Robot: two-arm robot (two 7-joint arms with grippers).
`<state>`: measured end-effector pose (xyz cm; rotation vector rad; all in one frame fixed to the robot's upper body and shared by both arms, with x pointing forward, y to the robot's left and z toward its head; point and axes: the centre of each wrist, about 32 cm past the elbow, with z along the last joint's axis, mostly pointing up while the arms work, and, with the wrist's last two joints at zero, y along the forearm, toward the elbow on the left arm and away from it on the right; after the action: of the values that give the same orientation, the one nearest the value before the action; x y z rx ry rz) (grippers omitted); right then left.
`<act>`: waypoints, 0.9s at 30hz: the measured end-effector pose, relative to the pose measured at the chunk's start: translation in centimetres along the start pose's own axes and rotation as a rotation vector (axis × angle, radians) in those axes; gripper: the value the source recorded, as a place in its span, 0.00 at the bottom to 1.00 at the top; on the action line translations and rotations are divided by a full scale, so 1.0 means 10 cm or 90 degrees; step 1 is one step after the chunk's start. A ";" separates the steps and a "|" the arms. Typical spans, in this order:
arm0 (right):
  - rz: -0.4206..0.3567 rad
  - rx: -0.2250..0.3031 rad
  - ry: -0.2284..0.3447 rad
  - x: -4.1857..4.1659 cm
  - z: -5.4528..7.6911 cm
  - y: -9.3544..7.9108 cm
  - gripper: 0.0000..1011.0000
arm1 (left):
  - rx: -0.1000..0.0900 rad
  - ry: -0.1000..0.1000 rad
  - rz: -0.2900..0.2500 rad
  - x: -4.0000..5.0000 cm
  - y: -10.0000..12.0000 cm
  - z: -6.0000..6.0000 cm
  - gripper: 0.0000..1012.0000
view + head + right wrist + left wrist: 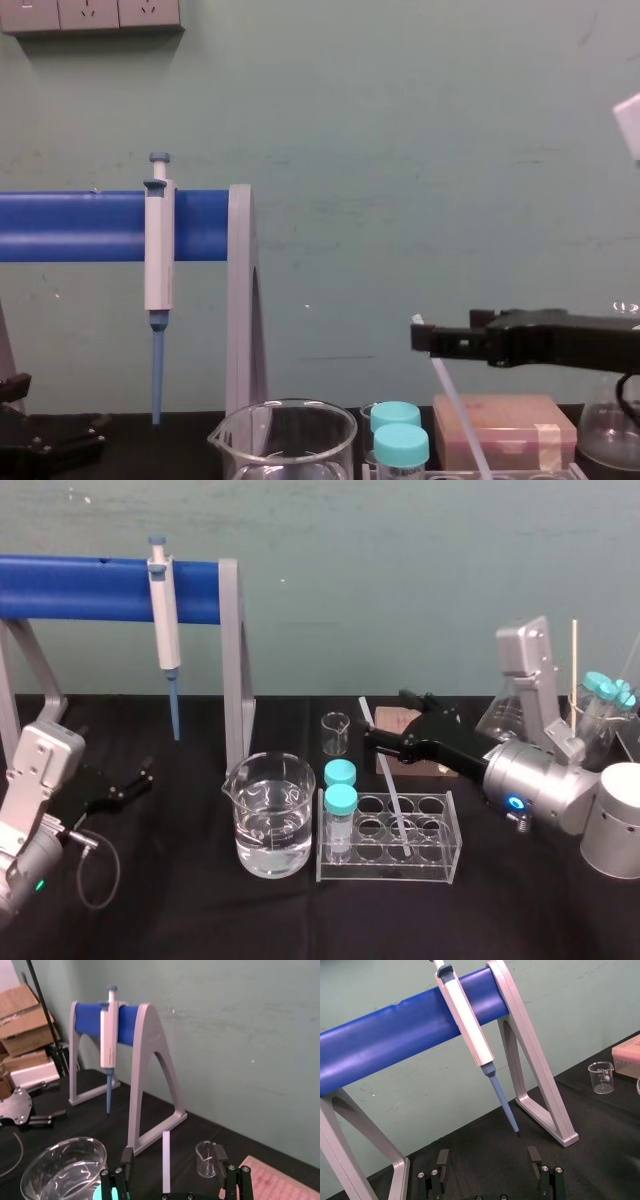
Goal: Pick up the stirring rod with one hand, then place it down.
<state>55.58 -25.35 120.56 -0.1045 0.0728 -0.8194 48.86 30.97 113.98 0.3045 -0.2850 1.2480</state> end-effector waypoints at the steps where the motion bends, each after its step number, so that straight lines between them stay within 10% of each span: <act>1: 0.001 -0.004 0.000 0.001 0.00 0.01 0.99 | 0.000 0.000 0.000 0.000 0.00 0.00 0.99; 27: 0.002 -0.063 0.016 0.016 -0.10 0.16 0.99 | 0.000 0.000 0.000 0.000 0.00 0.00 0.99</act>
<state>56.71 -24.47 119.40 -0.1876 0.1375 -0.8142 48.86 30.97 113.98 0.3044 -0.2851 1.2479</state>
